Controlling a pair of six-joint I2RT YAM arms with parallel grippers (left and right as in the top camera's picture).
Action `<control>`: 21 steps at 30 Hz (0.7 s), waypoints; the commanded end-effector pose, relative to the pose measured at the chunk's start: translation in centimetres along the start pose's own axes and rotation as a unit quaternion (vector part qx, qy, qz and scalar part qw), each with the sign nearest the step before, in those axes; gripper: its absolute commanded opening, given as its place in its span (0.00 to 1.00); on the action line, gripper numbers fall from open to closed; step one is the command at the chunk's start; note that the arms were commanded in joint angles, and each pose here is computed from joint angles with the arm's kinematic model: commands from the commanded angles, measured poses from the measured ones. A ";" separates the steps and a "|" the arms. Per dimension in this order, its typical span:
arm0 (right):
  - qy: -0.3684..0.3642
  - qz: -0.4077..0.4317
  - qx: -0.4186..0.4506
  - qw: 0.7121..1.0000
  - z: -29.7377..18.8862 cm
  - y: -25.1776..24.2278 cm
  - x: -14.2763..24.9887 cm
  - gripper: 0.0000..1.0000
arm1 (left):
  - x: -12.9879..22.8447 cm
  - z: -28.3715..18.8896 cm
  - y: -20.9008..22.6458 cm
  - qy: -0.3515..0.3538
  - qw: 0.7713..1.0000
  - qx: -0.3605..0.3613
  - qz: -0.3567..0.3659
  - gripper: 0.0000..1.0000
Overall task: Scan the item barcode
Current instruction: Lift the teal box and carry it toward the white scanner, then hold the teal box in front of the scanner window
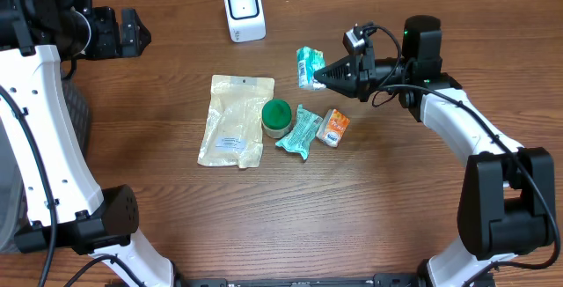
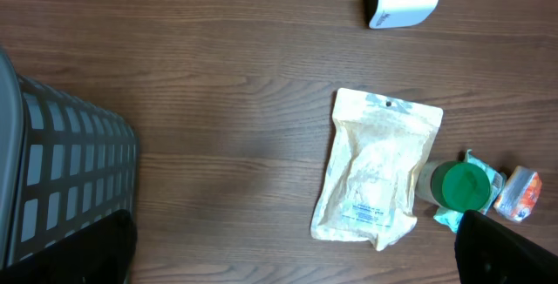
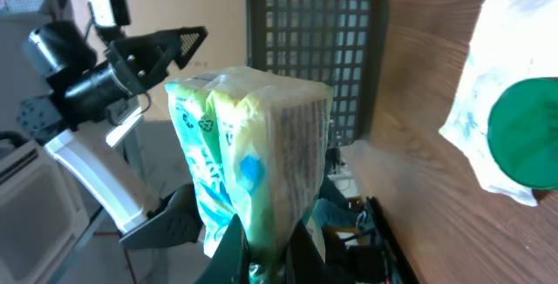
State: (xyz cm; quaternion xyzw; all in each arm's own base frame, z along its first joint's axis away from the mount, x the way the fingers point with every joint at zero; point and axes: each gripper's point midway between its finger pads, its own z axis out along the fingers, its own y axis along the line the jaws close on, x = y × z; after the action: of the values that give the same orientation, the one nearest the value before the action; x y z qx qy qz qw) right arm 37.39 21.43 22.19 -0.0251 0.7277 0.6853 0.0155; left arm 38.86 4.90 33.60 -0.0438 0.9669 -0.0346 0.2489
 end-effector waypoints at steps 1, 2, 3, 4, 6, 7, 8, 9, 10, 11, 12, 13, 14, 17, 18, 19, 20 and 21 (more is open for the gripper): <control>-0.054 -0.018 0.063 0.996 0.0 -2.8 -1.4 0.04 | 0.1 0.1 0.2 0.003 1.000 -0.002 0.006 1.00; -0.075 -0.001 0.099 0.992 -0.3 -4.5 -1.6 0.04 | 0.1 0.1 0.2 0.003 1.000 -0.002 0.006 1.00; -0.090 0.015 0.133 0.987 -0.7 -6.0 -1.6 0.04 | 0.1 0.1 0.2 0.003 1.000 -0.002 0.006 0.99; -0.104 0.028 0.175 0.979 -1.3 -7.8 -1.5 0.04 | 0.1 0.1 0.2 0.003 1.000 -0.002 0.006 1.00; -0.115 0.047 0.229 0.965 -2.2 -9.9 -1.1 0.04 | 0.1 0.1 0.2 0.003 1.000 -0.002 0.006 1.00; -0.117 0.051 0.249 0.960 -2.5 -10.4 -0.9 0.04 | 0.1 0.1 0.2 0.003 1.000 -0.002 0.006 1.00; -0.118 0.052 0.264 0.956 -2.8 -10.7 -0.9 0.04 | 0.1 0.1 0.2 0.003 1.000 -0.002 0.006 0.99; -0.118 0.051 0.279 0.952 -3.1 -10.6 -1.0 0.04 | 0.1 0.1 0.2 0.003 1.000 -0.002 0.006 1.00; -0.120 0.049 0.291 0.948 -3.4 -10.4 -1.2 0.04 | 0.1 0.1 0.2 0.003 1.000 -0.002 0.006 1.00; -0.124 0.043 0.308 0.942 -3.8 -10.0 -1.6 0.04 | 0.1 0.1 0.2 0.003 1.000 -0.002 0.006 0.99; -0.135 0.043 0.333 0.932 -4.5 -9.4 -2.3 0.04 | 0.1 0.1 0.2 0.003 1.000 -0.002 0.006 1.00; -0.147 0.039 0.360 0.921 -5.2 -8.7 -3.0 0.04 | 0.1 0.1 0.2 0.003 1.000 -0.002 0.006 0.99; -0.156 0.029 0.383 0.910 -5.8 -7.8 -3.7 0.04 | 0.1 0.1 0.2 0.003 1.000 -0.002 0.006 1.00; -0.187 -0.030 0.464 0.865 -7.3 -2.7 -6.8 0.04 | 0.1 0.1 0.2 0.003 1.000 -0.002 0.006 1.00; -0.193 -0.048 0.480 0.855 -7.3 -1.5 -7.7 0.04 | 0.1 0.1 0.2 0.003 1.000 -0.002 0.006 0.99; -0.199 -0.071 0.497 0.842 -6.9 0.0 -8.7 0.04 | 0.1 0.1 0.2 0.003 1.000 -0.002 0.006 0.99; -0.202 -0.090 0.507 0.833 -6.5 1.0 -9.6 0.04 | 0.1 0.1 0.2 0.003 1.000 -0.002 0.006 1.00; -0.206 -0.107 0.515 0.825 -6.0 1.7 -10.4 0.04 | 0.1 0.1 0.2 0.003 1.000 -0.002 0.006 0.99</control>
State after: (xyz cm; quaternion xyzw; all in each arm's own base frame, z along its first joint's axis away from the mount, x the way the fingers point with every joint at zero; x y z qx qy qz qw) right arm 44.46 15.29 22.26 0.0956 0.9392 0.2861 0.1640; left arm 38.86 4.90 33.60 -0.0438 0.9669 -0.0346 0.2489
